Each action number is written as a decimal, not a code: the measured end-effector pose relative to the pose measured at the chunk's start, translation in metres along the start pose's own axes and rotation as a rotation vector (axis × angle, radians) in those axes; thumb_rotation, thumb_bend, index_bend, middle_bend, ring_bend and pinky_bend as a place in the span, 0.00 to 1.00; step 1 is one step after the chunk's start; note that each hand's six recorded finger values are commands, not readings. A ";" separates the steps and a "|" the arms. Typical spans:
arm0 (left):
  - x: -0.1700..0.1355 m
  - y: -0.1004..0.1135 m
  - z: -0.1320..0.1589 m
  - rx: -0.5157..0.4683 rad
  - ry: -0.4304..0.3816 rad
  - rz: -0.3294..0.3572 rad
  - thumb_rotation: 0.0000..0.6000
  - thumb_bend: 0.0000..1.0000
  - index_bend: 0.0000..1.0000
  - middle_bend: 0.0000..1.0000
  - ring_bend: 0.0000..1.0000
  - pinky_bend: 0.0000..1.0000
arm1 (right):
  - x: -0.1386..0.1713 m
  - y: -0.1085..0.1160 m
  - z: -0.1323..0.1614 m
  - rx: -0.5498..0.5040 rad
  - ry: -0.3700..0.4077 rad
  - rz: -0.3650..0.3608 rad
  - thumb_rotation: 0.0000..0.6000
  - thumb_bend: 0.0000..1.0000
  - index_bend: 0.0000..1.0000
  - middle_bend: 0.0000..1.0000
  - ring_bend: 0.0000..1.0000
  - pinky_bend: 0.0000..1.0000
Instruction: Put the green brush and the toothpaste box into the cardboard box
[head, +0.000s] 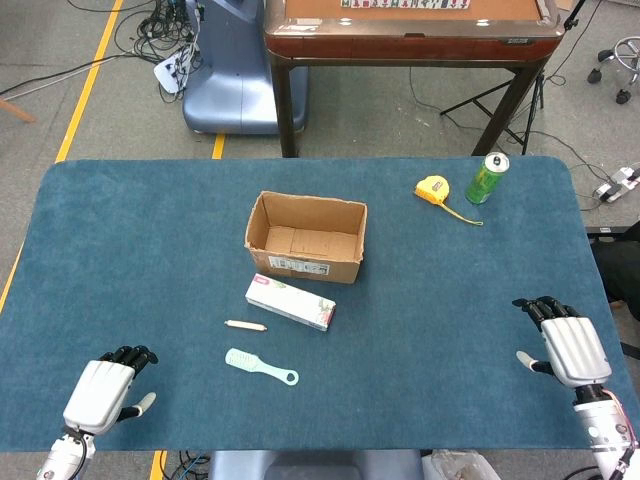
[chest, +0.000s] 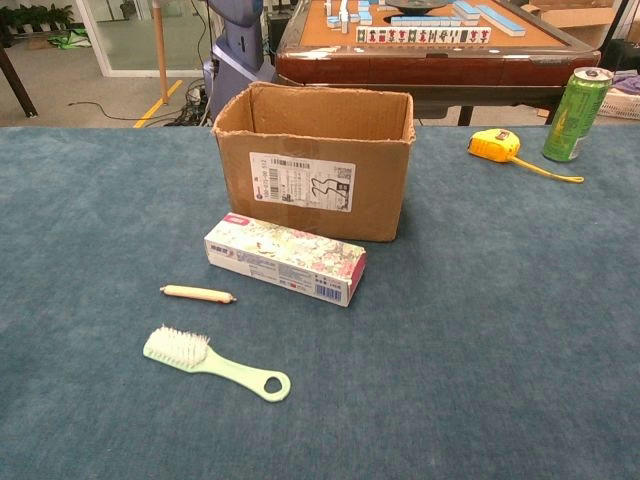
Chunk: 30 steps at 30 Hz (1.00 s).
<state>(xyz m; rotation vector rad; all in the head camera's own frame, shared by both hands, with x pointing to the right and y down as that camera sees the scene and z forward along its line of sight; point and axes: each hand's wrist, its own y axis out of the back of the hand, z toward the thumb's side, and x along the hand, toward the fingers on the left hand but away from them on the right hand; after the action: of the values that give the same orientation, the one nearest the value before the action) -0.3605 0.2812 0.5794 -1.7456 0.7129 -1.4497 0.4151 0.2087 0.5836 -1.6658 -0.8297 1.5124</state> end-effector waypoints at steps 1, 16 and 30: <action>0.000 0.000 0.000 0.001 -0.002 -0.001 1.00 0.19 0.38 0.35 0.32 0.48 | 0.000 0.000 0.000 0.000 -0.002 0.000 1.00 0.00 0.27 0.33 0.22 0.38; 0.005 0.002 0.011 -0.005 -0.055 0.006 1.00 0.19 0.41 0.35 0.38 0.63 | 0.000 -0.005 0.000 0.013 -0.017 0.005 1.00 0.00 0.27 0.33 0.22 0.38; 0.029 0.012 0.068 0.112 -0.293 -0.052 1.00 0.12 0.22 0.94 0.97 1.00 | 0.004 0.006 -0.001 -0.011 -0.012 -0.029 1.00 0.00 0.27 0.33 0.22 0.38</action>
<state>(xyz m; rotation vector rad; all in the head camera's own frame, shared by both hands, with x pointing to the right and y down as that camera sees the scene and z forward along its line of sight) -0.2874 0.2637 0.5802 -1.8481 0.4266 -1.2074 0.4169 0.2090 0.5760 -1.6475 -0.8669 1.5012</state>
